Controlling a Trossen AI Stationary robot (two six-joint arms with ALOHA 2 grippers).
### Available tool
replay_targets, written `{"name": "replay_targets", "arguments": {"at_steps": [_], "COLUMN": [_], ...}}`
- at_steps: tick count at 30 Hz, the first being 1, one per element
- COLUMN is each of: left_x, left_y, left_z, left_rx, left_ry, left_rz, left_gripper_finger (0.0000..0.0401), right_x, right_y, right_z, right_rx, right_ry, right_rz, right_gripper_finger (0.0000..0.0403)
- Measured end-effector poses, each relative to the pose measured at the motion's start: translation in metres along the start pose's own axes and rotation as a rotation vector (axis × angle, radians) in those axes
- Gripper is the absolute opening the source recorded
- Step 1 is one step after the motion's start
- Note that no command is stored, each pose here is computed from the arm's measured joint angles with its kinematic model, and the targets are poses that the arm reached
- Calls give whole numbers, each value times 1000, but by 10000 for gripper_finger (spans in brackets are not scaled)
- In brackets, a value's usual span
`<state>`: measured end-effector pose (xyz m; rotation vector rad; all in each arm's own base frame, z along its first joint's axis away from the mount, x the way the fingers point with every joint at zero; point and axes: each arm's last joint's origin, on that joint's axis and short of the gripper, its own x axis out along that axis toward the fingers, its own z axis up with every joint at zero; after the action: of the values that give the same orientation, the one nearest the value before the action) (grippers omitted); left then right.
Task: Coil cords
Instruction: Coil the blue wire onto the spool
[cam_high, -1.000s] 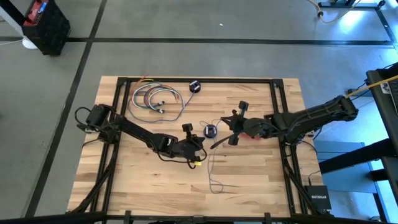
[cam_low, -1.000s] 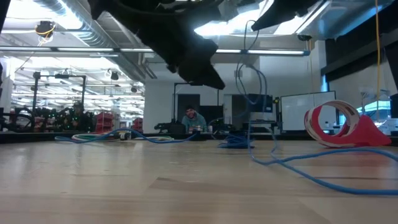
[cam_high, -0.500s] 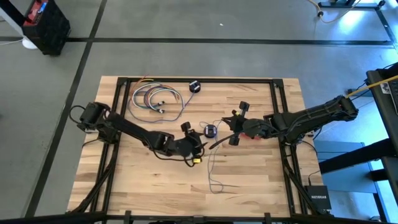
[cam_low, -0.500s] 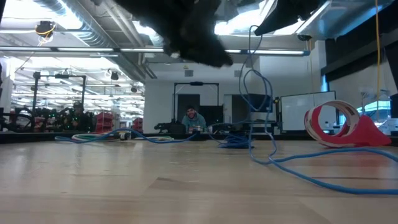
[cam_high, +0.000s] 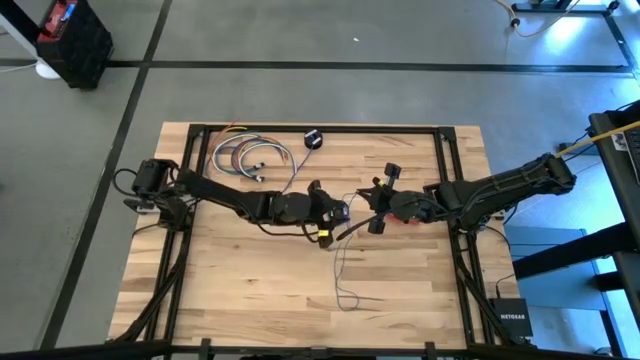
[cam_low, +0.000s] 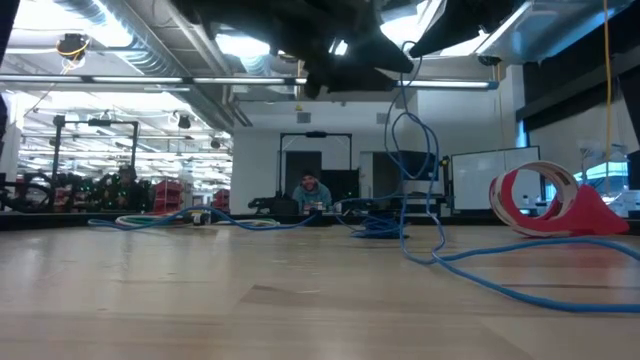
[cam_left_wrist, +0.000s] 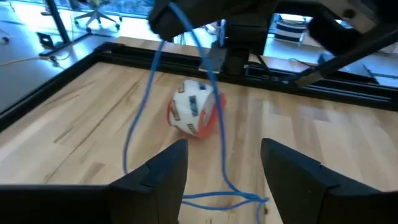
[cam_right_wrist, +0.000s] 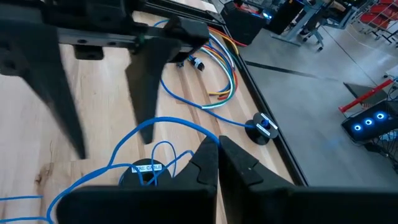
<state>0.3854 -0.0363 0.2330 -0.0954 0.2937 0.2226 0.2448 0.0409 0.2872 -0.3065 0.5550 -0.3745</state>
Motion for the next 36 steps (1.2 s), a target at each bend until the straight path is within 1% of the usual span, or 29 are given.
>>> {"name": "replay_targets", "arguments": {"at_steps": [8, 9, 12, 14, 16, 17, 21, 22, 26, 28, 30, 34, 36], "left_x": [3, 4, 6, 7, 7, 7, 7, 7, 3, 1, -5, -14, -21], "left_y": [6, 7, 7, 8, 8, 7, 8, 8, 8, 7, 6, 5, 6], "left_z": [1, 1, 5, 4, 2, 2, 3, 3, 9, 14, 20, 30, 38], "left_rx": [14, 10, 10, 13, 24, 30, 62, 71, 73, 77, 86, 100, 102], "left_ry": [-14, -21, -48, -42, -27, -28, -37, -39, -61, -84, -99, -131, -155], "left_rz": [11, 1, -97, -108, -110, -110, -110, -110, -112, -117, -122, -127, -128], "left_gripper_finger": [194, 194, 193, 184, 157, 136, 26, 14, 6, 3, 4, 2, 2], "right_x": [0, 0, 0, 0, 0, 0, 0, 0, -1, -3, -9, -26, -33], "right_y": [0, 0, 0, 1, 1, 1, 2, 2, 5, 4, 1, -1, 1], "right_z": [0, 0, 0, 0, 0, 0, 0, 0, 1, 5, 11, 17, 18], "right_rx": [-1, -2, -2, -2, -2, -1, -1, 2, 3, -8, -9, -23, 0], "right_ry": [1, 1, 1, 0, 0, -1, -2, -2, -20, -16, -2, 80, 119], "right_rz": [0, 1, 9, 17, 18, 19, 44, 61, 183, 206, 215, 228, 238], "right_gripper_finger": [5, 5, 5, 5, 5, 5, 5, 5, 10, 22, 43, 100, 130]}}
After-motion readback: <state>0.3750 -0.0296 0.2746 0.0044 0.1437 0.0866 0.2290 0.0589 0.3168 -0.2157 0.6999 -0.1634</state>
